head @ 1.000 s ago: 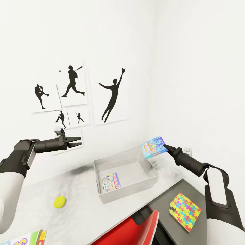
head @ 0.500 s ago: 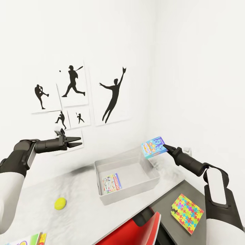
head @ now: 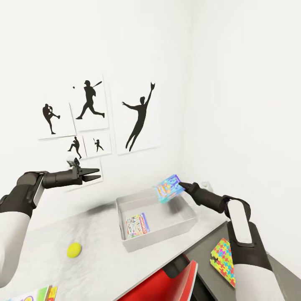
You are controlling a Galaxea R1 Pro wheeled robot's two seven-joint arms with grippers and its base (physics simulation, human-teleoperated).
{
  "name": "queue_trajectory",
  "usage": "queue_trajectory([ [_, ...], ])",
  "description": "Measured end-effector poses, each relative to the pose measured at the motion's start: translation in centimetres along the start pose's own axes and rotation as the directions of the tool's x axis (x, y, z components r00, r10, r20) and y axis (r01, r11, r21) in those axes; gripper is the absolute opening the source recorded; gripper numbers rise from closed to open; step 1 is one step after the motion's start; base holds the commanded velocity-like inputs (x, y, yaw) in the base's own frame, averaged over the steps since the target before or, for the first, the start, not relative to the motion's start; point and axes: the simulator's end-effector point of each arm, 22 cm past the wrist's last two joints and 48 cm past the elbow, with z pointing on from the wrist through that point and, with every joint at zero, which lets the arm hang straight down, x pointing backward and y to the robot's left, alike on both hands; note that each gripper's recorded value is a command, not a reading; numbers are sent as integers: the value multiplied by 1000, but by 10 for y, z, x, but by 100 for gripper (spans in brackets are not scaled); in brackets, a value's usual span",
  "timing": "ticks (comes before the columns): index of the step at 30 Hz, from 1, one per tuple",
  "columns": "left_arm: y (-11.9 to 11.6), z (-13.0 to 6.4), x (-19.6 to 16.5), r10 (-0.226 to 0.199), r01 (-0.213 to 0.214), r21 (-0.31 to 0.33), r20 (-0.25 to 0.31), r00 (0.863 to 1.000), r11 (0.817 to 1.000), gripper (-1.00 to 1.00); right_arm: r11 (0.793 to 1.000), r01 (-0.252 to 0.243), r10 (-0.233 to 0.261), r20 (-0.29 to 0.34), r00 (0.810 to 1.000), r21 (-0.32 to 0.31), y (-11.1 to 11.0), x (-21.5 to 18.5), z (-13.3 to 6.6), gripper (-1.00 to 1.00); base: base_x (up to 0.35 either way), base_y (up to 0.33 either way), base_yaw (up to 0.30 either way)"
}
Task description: Put all the toys in the child's room - the three board games (two on the bed and one on the table), the two jigsaw puzzles on the table, and the tennis ball on the table - inside the toy box on the table in the child's room.
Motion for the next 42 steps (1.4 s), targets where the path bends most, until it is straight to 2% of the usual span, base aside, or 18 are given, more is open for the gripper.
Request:
queue_trajectory([
  [4,0,0,0,0,0,0,0,1000,1000,100,1000,-26,27,-36,999,16,4,14,18,-100,0,0,0],
  [8,0,-1,0,0,0,-1,1,1000,1000,100,999,-43,45,-58,997,33,-1,22,25,-100,0,0,0],
  [19,0,-2,-1,0,0,-3,2,1000,1000,100,997,-60,63,-69,996,39,-7,28,27,-100,0,0,0],
  [26,1,-2,0,-2,2,-3,2,1000,1000,100,993,-98,105,-111,988,68,-24,46,35,-100,0,0,0],
  [27,1,-2,0,-2,2,-4,2,1000,1000,100,993,-99,107,-114,988,71,-25,47,35,-100,0,0,0],
  [30,5,2,9,-20,20,0,-7,1000,1000,100,996,-64,70,-86,994,66,-17,32,34,-100,0,0,0],
  [36,10,3,20,-39,39,-2,-15,999,999,100,993,-80,88,-90,992,83,-29,36,30,-100,0,0,0],
  [37,10,4,21,-40,40,-1,-15,999,999,100,993,-78,86,-89,992,90,-32,34,29,100,0,0,0],
  [42,11,5,22,-43,43,0,-17,999,999,100,992,-74,82,-84,993,100,-39,29,24,100,0,0,0],
])
